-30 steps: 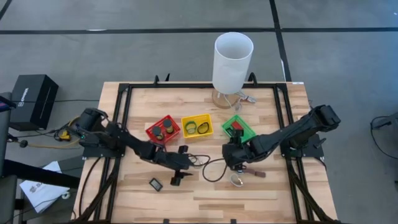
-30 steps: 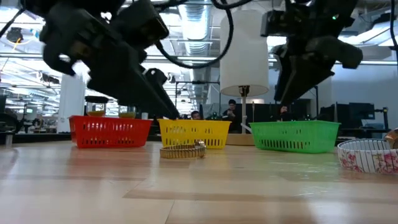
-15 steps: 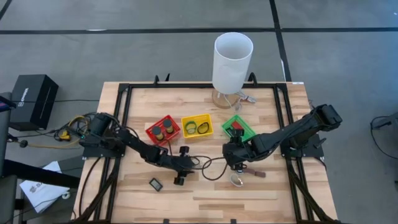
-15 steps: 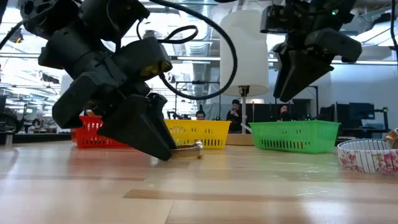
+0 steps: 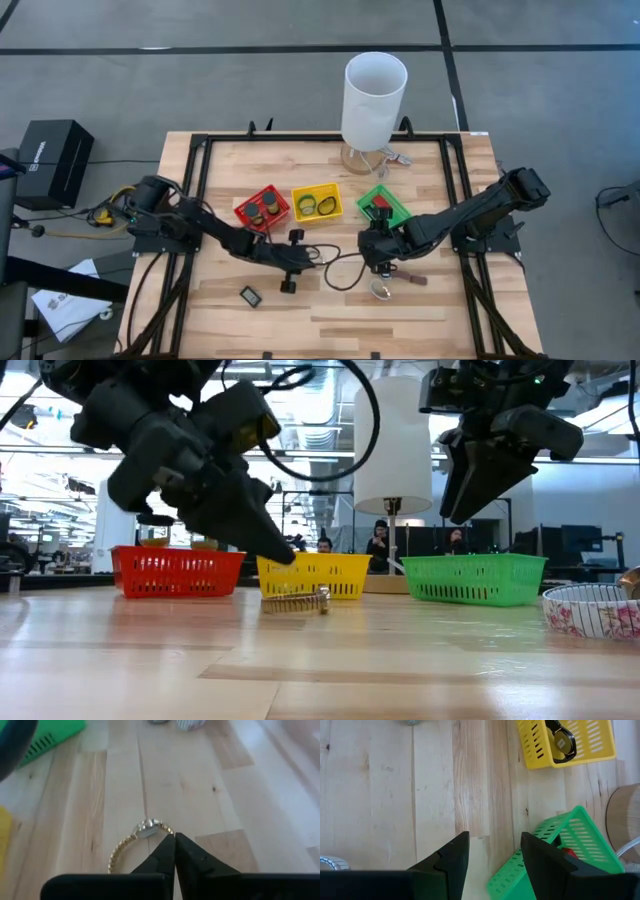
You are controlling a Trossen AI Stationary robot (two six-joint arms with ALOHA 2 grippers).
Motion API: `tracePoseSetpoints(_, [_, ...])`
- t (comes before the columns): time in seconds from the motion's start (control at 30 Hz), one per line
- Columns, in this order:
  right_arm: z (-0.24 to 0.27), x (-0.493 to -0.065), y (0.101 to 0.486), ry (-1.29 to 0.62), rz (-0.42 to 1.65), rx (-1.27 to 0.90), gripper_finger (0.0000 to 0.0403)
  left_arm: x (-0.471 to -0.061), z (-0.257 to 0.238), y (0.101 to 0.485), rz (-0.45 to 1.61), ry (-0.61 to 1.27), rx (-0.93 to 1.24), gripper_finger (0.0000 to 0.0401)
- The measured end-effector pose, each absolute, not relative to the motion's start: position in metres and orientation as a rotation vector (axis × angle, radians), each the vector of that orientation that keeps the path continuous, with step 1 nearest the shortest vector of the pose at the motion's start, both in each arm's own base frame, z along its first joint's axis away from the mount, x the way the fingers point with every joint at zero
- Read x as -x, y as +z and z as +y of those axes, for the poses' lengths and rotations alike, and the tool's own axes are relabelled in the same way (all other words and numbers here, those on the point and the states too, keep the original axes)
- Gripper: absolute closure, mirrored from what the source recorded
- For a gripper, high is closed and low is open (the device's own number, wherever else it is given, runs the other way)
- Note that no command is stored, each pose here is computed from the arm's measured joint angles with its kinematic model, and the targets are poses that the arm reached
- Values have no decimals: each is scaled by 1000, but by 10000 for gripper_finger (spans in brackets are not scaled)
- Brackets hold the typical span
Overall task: Pick & Place Office items
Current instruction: Put the gold watch into the yellow basket
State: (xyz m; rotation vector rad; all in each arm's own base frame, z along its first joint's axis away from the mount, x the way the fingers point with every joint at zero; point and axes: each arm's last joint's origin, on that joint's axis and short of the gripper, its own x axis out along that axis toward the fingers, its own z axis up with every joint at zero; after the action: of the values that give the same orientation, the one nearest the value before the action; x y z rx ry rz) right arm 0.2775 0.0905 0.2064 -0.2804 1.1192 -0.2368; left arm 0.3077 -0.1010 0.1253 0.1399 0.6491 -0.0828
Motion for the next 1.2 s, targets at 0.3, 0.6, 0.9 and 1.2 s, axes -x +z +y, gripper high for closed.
tracePoseSetpoints(0.3, [90,-278,206,-237,1119,280,232,-310,-94,119,693,-151,-98,332])
tracePoseSetpoints(0.6, [90,-278,206,-237,1119,280,232,-312,-88,102,750,-152,-88,259])
tracePoseSetpoints(0.9, [90,-277,206,-237,1121,281,232,-312,-88,102,751,-149,-92,390])
tracePoseSetpoints(1.2, [90,-277,206,-236,1120,281,232,-315,-88,138,619,-74,-189,397])
